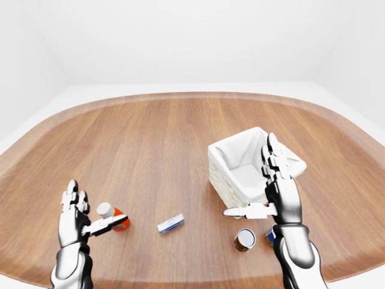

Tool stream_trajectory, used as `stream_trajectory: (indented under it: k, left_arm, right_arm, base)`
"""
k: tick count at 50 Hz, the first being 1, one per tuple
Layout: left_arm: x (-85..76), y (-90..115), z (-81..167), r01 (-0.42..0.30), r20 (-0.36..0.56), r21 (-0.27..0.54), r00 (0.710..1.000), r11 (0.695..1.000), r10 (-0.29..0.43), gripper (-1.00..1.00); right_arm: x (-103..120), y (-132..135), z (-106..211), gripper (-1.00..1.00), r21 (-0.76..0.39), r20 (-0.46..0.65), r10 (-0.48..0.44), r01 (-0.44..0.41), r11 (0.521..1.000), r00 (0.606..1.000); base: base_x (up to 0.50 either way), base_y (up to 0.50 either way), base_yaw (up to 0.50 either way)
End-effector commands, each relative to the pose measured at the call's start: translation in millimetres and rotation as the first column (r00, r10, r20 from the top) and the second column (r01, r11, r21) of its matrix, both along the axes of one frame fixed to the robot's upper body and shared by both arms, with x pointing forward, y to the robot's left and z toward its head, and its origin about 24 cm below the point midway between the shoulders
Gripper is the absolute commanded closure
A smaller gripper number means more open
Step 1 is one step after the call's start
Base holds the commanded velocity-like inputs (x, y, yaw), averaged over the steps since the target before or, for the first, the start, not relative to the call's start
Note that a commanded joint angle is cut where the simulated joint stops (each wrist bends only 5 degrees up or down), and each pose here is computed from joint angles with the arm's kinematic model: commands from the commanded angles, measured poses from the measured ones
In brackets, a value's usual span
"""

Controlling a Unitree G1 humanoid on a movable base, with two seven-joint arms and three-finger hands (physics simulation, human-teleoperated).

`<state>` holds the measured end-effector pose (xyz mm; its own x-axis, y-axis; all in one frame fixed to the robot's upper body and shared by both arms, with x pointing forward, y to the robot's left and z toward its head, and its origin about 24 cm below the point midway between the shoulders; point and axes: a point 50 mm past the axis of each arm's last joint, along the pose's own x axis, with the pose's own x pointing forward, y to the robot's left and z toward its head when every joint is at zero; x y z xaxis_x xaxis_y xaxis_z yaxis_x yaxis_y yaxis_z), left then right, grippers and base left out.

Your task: Pick up the ketchup, and put it in the basket.

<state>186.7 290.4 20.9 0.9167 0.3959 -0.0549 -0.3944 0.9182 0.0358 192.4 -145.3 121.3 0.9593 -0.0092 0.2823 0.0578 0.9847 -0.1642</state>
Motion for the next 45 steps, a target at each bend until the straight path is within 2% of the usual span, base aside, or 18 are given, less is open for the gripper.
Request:
stream_trajectory:
  k: [1, 10, 27, 41, 42, 43, 44, 45]
  left_arm:
    - [2.5, 1.7, -8.4, -0.008, -0.034, -0.016, 0.999, 1.000, 0.007, -1.00]
    - [5.2, 2.7, -14.6, -0.013, -0.059, -0.029, 0.998, 1.000, 0.011, -1.00]
    - [14.2, 3.3, -43.8, -0.030, -0.187, -0.078, 0.982, 0.997, 0.015, -1.00]
    - [15.1, 3.5, -53.3, -0.035, -0.231, -0.095, 0.973, 0.995, 0.012, -1.00]
    - [15.1, 3.2, -53.8, -0.034, -0.233, -0.095, 0.973, 0.995, 0.011, -0.62]
    - [14.6, 2.5, -53.8, -0.030, -0.231, -0.097, 0.973, 0.995, 0.006, 0.69]
    - [14.5, 2.2, -54.2, -0.029, -0.234, -0.095, 0.972, 0.995, 0.006, 0.92]
    - [14.3, 1.9, -55.0, -0.028, -0.238, -0.096, 0.971, 0.995, 0.005, 0.92]
  right_arm:
    - [-0.8, 0.9, 0.4, -1.00, -0.001, 0.001, 0.002, -0.002, 1.000, 1.000]
    - [-1.3, 0.8, 1.2, -1.00, -0.001, 0.005, 0.002, -0.002, 1.000, 1.000]
    - [0.3, -0.1, -0.1, -1.00, 0.001, -0.001, 0.001, -0.001, 1.000, 1.000]
    - [-0.1, 0.6, -0.1, -1.00, 0.001, -0.001, 0.005, -0.005, 1.000, 1.000]
    - [-0.1, 0.6, -0.1, -1.00, 0.001, -0.001, 0.005, -0.005, 1.000, 1.000]
    - [-0.7, 0.7, 0.3, -1.00, 0.001, 0.001, 0.005, -0.005, 1.000, 1.000]
    - [-0.9, 0.6, 0.5, -1.00, 0.002, 0.001, 0.005, -0.005, 1.000, 1.000]
    - [-0.9, 0.6, 0.6, -1.00, 0.002, 0.002, 0.005, -0.005, 1.000, 1.000]
  base:
    - [0.00, 0.00, 0.00]
    - [0.00, 0.00, 0.00]
    - [0.00, 0.00, 0.00]
    - [0.00, 0.00, 0.00]
    - [0.00, 0.00, 0.00]
    - [0.00, 0.00, 0.00]
    - [0.00, 0.00, 0.00]
    - [0.00, 0.00, 0.00]
